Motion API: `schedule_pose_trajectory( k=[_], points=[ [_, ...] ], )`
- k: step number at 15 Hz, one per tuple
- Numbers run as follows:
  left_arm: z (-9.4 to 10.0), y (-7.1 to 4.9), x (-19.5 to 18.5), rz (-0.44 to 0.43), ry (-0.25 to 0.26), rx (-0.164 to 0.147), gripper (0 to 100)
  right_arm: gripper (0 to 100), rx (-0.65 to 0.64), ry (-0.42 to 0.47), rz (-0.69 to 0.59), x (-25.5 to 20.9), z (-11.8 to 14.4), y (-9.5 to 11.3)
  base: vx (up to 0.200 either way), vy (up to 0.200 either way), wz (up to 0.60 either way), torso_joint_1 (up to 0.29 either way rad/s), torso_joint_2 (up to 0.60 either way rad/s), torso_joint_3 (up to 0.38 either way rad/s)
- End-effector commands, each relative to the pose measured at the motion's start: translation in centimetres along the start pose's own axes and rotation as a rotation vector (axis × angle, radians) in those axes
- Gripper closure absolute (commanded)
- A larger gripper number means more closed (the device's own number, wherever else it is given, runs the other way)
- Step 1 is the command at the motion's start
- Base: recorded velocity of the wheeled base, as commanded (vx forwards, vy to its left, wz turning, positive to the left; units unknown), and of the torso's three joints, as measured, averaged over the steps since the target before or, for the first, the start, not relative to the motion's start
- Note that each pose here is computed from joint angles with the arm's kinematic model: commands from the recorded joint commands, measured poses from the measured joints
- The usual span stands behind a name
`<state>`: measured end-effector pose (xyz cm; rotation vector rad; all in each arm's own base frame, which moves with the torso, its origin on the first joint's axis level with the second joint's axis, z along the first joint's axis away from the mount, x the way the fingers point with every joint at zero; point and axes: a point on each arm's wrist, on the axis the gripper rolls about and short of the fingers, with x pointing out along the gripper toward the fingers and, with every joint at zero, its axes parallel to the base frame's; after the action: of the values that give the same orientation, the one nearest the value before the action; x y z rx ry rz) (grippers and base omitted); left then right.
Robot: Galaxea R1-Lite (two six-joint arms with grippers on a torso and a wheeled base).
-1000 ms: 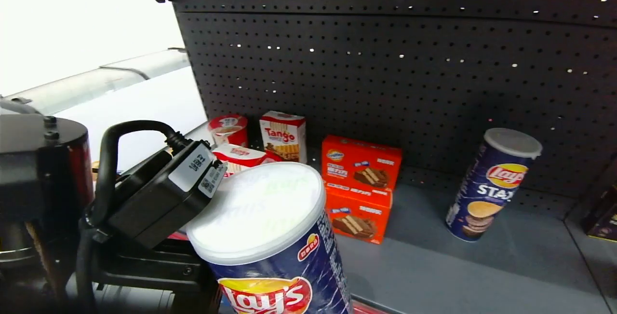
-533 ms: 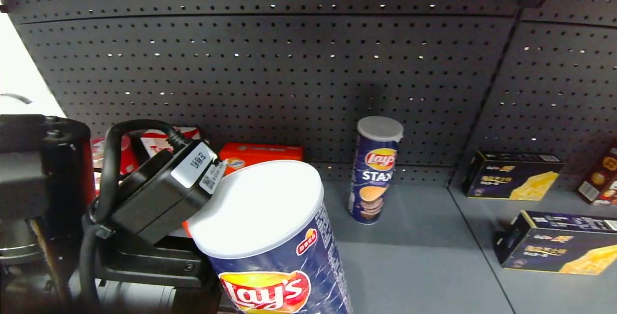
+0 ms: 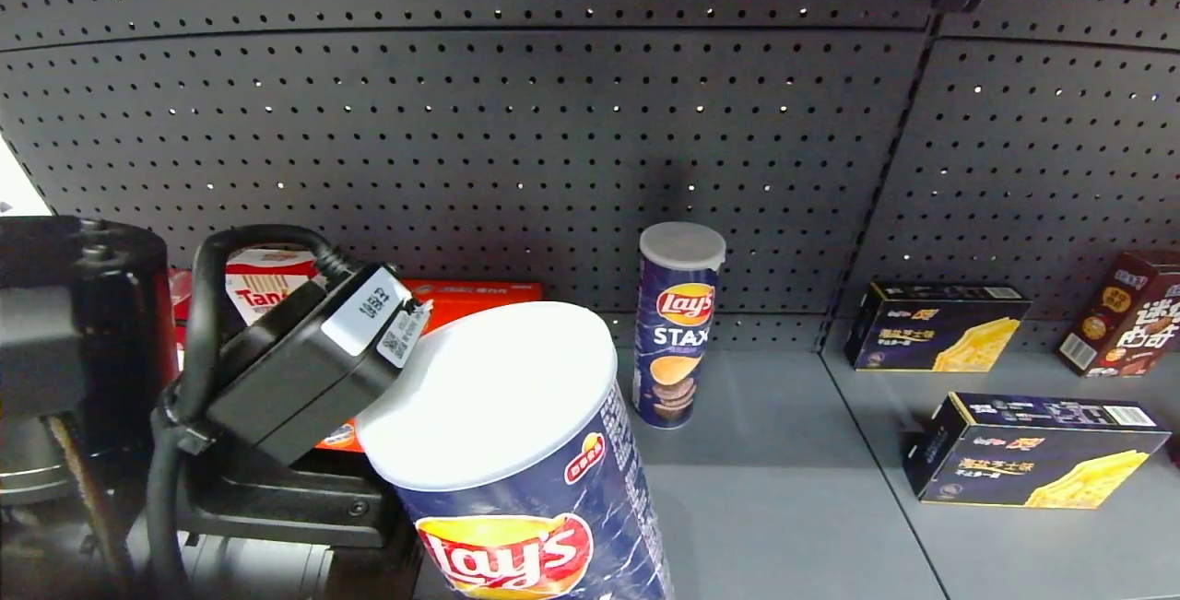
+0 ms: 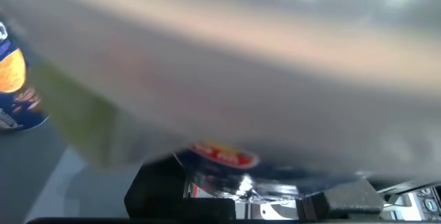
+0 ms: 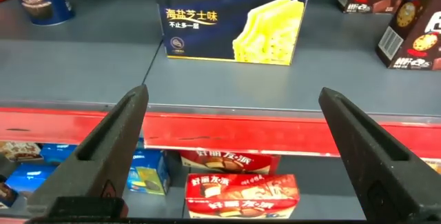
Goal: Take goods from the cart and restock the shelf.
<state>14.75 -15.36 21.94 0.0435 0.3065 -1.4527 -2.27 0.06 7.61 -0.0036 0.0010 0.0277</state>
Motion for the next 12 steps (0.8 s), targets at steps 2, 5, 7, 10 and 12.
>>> schedule_pose_trajectory(
  k=[2,5,7,10,12],
  points=[
    [-0.1,0.1,0.2,0.000,0.005,-0.004,100,0,-0.023,-0.004,-0.009,0.0,0.1,0.0,0.000,0.000,0.00,0.000,0.00,0.000],
    [0.4,0.3,-0.2,0.020,-0.009,0.000,100,0,-0.039,-0.003,-0.032,0.0,0.1,-0.1,0.000,0.000,0.00,0.000,0.00,0.000],
    [0.6,0.2,-0.4,0.052,-0.013,0.004,100,0,-0.036,0.017,-0.038,0.1,0.1,-0.1,0.000,0.000,0.00,0.000,0.00,0.000],
    [0.6,-0.3,-1.2,0.135,-0.006,-0.004,100,0,0.162,-0.039,-0.166,0.0,3.1,-0.3,0.000,0.000,0.00,0.000,0.00,0.000],
    [0.5,-0.3,-1.4,0.138,0.003,-0.012,100,0,0.251,-0.020,-0.069,1.7,10.4,-0.2,0.000,0.000,0.00,0.000,0.00,0.000]
  ],
)
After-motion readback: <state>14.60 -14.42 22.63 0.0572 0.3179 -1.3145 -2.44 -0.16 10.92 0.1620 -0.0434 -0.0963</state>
